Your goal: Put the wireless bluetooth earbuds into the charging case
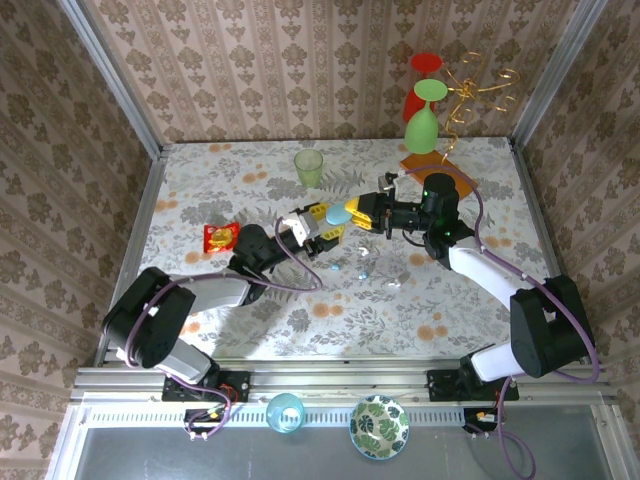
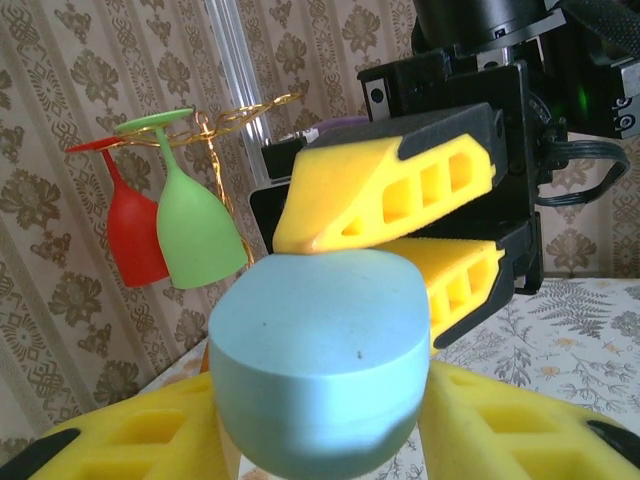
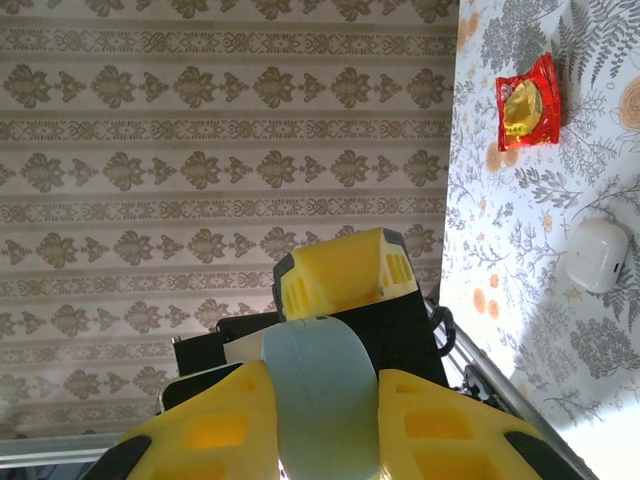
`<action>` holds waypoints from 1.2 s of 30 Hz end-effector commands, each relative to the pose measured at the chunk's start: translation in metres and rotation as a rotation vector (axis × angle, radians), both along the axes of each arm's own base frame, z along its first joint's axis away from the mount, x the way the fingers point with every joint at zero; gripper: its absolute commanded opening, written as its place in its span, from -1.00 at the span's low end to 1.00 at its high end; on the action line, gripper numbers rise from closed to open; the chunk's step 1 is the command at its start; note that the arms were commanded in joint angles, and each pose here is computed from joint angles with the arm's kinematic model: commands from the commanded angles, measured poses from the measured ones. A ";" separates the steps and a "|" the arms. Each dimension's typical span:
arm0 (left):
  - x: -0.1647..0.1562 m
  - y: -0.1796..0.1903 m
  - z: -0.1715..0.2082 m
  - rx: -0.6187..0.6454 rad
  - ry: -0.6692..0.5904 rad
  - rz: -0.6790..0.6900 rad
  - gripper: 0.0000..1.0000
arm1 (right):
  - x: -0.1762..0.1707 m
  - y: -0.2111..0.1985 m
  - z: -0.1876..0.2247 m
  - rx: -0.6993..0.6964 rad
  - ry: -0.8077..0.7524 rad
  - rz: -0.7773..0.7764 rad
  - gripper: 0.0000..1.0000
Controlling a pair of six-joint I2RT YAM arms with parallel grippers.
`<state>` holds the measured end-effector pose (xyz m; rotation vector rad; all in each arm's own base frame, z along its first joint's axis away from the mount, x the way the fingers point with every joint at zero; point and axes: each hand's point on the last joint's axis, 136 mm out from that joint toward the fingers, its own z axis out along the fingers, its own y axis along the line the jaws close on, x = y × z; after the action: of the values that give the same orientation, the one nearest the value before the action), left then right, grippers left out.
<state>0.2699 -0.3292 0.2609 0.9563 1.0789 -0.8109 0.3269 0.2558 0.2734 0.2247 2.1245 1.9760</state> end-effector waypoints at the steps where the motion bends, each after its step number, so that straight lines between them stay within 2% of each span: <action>1: -0.006 -0.006 0.014 -0.032 -0.025 -0.045 -0.06 | -0.006 0.004 0.006 0.020 -0.026 0.031 -0.87; 21: -0.010 -0.012 0.029 -0.056 -0.055 -0.062 -0.09 | -0.007 0.005 -0.005 0.010 0.004 0.038 -0.88; 24: -0.011 -0.013 0.027 -0.051 -0.055 -0.070 -0.25 | -0.007 0.005 -0.004 0.011 0.004 0.037 -0.88; 26: -0.011 -0.014 0.027 -0.052 -0.053 -0.071 -0.28 | -0.007 0.005 -0.005 0.009 0.005 0.039 -0.88; 30: -0.011 -0.014 0.028 -0.055 -0.054 -0.068 -0.10 | -0.007 0.004 -0.008 0.005 0.013 0.031 -0.88; 33: -0.012 -0.014 0.030 -0.057 -0.057 -0.069 -0.10 | -0.007 0.004 -0.009 0.004 0.017 0.031 -0.88; 36: -0.013 -0.015 0.029 -0.057 -0.057 -0.073 -0.18 | -0.007 0.004 -0.007 0.006 0.014 0.030 -0.88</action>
<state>0.2683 -0.3364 0.2648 0.9611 1.0775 -0.8376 0.3233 0.2565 0.2734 0.1983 2.1164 1.9914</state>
